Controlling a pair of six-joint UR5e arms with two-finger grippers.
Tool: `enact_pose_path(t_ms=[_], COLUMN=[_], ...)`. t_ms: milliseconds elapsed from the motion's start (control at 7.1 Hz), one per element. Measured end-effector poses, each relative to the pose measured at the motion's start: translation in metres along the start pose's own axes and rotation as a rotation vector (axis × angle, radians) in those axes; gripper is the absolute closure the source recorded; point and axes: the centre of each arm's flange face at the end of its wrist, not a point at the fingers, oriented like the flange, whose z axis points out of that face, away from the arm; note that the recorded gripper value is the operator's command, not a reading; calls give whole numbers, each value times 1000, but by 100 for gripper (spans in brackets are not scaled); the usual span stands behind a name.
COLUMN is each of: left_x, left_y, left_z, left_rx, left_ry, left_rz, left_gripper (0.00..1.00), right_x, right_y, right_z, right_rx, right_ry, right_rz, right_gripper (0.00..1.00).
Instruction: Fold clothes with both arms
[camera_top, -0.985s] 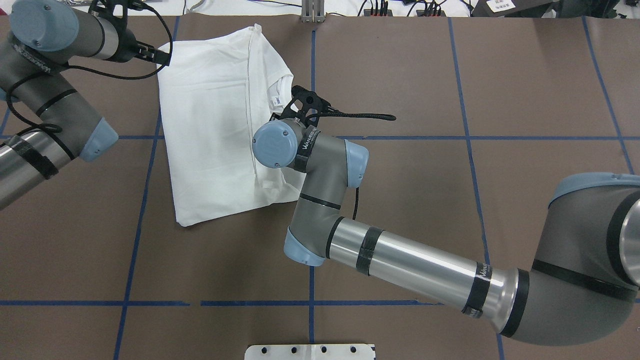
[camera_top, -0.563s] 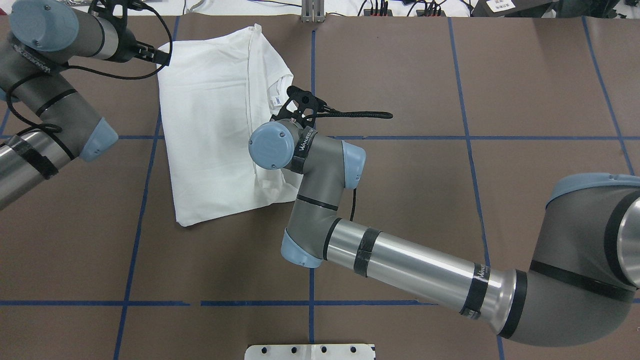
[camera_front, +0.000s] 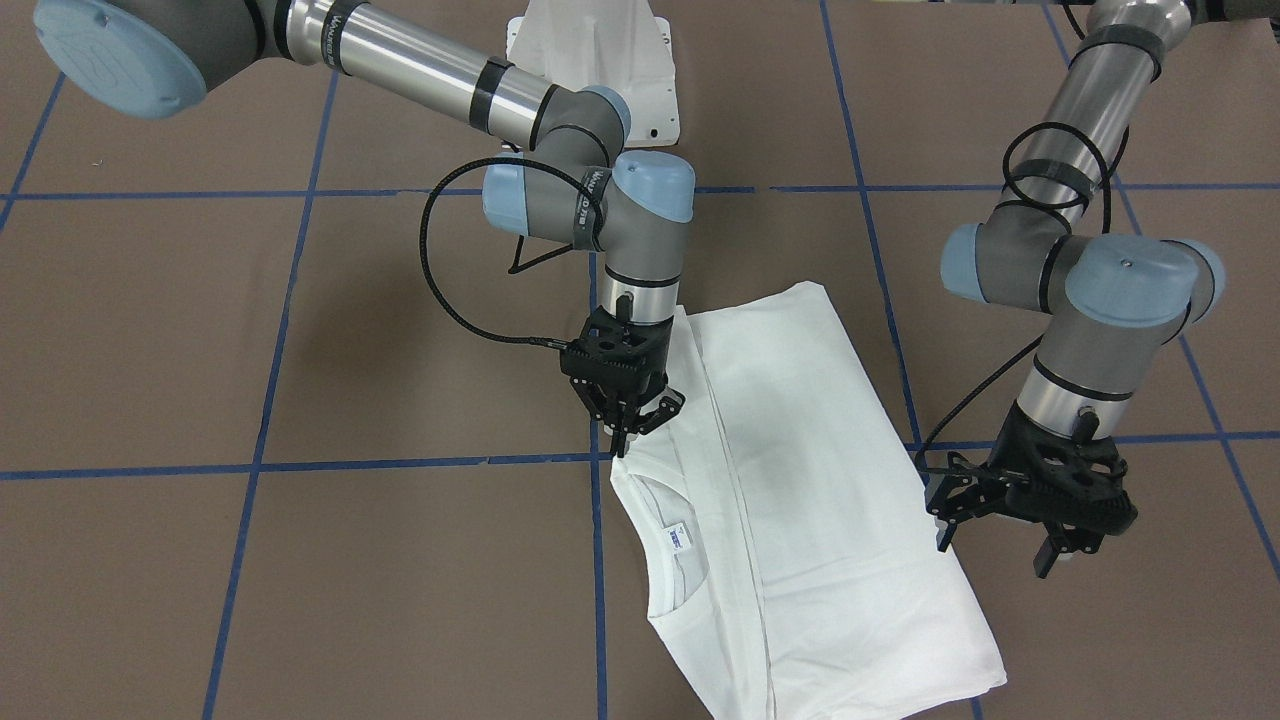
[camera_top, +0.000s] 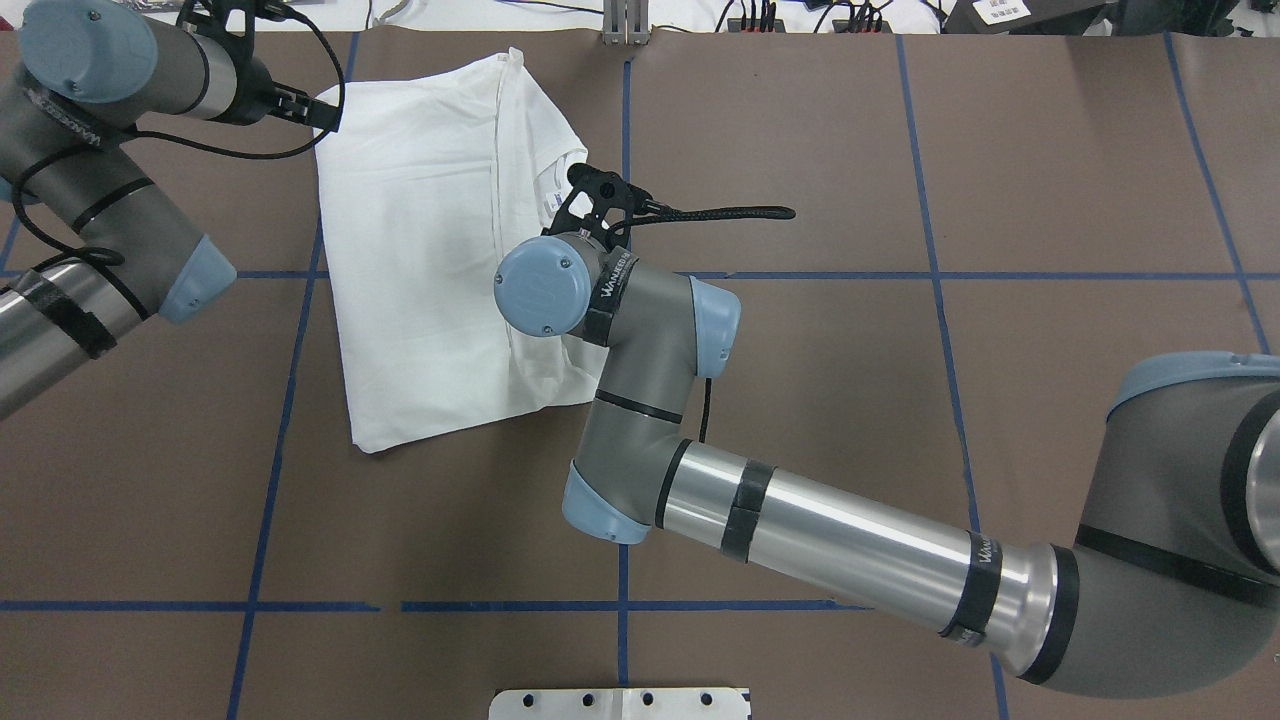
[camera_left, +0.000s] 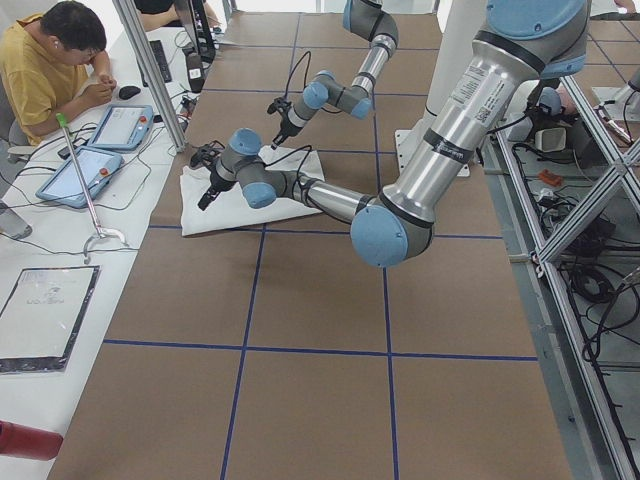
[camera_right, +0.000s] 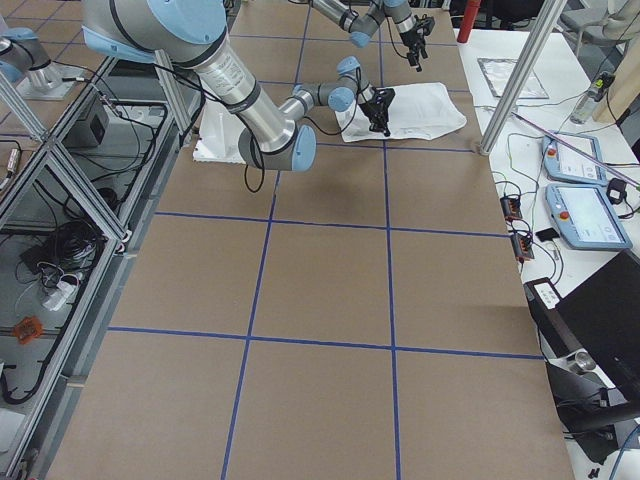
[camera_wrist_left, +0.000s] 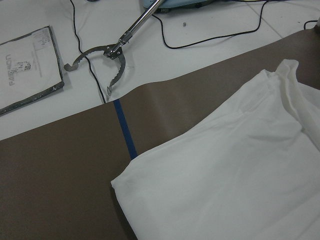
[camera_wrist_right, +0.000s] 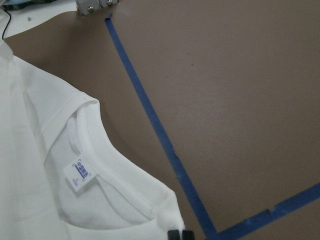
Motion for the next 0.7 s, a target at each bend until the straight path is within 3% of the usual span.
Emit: enact_pose_path(t_ms=[282, 422, 563, 704], left_x=[1, 2, 4, 6], left_y=[0, -1, -2, -4], left_z=[0, -1, -4, -6], left_rx=[0, 2, 7, 11], left_ry=[1, 4, 8, 12], left_rz=[1, 2, 3, 4], left_gripper=[0, 0, 0, 0], right_x=[83, 127, 157, 173], right_y=[11, 20, 26, 30], right_z=[-37, -52, -58, -59], right_rx=[-17, -23, -24, -23], right_ry=[27, 28, 33, 41], right_rz=[-39, -60, -76, -86], right_gripper=[100, 84, 1, 0])
